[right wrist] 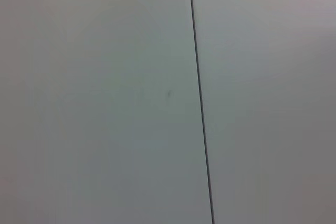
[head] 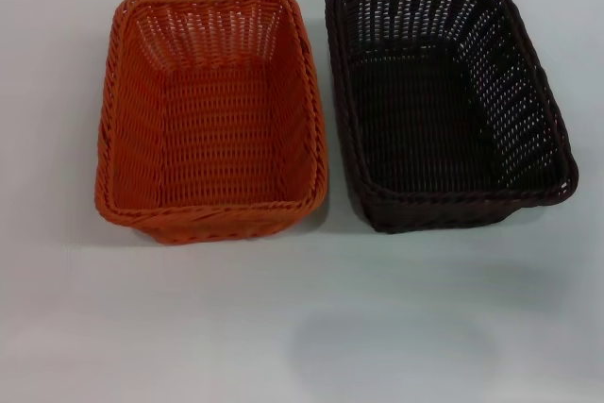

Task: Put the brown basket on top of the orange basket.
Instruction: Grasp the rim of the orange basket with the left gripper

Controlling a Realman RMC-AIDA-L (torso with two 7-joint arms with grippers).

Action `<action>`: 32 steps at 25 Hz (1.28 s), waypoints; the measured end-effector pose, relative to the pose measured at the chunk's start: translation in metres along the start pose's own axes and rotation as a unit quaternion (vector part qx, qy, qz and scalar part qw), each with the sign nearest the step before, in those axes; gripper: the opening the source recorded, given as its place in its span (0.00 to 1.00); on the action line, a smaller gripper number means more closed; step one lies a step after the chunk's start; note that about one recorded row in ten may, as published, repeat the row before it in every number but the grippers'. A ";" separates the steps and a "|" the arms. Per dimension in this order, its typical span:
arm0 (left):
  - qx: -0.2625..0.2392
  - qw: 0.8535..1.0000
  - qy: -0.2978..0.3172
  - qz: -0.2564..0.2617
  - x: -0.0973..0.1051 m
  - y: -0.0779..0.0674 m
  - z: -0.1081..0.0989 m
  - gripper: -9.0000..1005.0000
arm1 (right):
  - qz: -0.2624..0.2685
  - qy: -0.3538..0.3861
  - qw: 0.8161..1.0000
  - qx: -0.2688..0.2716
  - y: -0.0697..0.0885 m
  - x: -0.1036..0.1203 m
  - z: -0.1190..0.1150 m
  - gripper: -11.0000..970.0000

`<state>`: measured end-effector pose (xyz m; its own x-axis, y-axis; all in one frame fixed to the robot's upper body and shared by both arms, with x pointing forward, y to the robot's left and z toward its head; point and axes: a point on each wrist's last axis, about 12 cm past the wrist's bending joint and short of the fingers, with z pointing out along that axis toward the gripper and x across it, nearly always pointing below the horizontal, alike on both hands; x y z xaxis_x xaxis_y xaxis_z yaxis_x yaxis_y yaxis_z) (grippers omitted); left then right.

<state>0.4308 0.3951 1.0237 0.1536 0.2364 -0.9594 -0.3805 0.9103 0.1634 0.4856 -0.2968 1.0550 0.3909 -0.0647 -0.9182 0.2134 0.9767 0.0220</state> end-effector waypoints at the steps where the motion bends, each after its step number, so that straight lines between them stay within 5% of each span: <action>1: 0.000 1.000 0.000 0.000 0.000 0.000 0.000 0.83 | 0.000 0.000 1.000 0.000 0.000 0.000 0.000 0.86; 7: 0.059 0.998 -0.019 -0.002 -0.005 -0.015 0.003 0.82 | 0.001 0.002 1.000 -0.001 0.001 0.000 -0.003 0.86; 18: 0.032 0.999 0.026 -0.024 -0.016 -0.022 0.050 0.81 | 0.005 0.007 1.000 -0.012 0.003 0.000 -0.010 0.86; 21: 0.048 0.996 0.072 0.001 -0.031 -0.030 0.070 0.81 | 0.004 0.006 1.000 -0.010 0.002 0.000 -0.012 0.86; 26: 0.106 0.981 0.155 -0.037 -0.073 -0.042 0.101 0.81 | 0.004 0.006 1.000 -0.009 0.001 0.000 -0.012 0.86; 32: 0.194 0.940 0.280 -0.028 -0.125 -0.077 0.108 0.80 | 0.005 0.011 1.000 -0.011 0.002 0.001 -0.011 0.86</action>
<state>0.5395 0.3320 1.1556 -0.3826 0.0664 -0.9215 -0.0076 0.9972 0.0751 0.4770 -0.2923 1.0498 0.3739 -0.0507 -0.9261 0.1904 0.9814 0.0231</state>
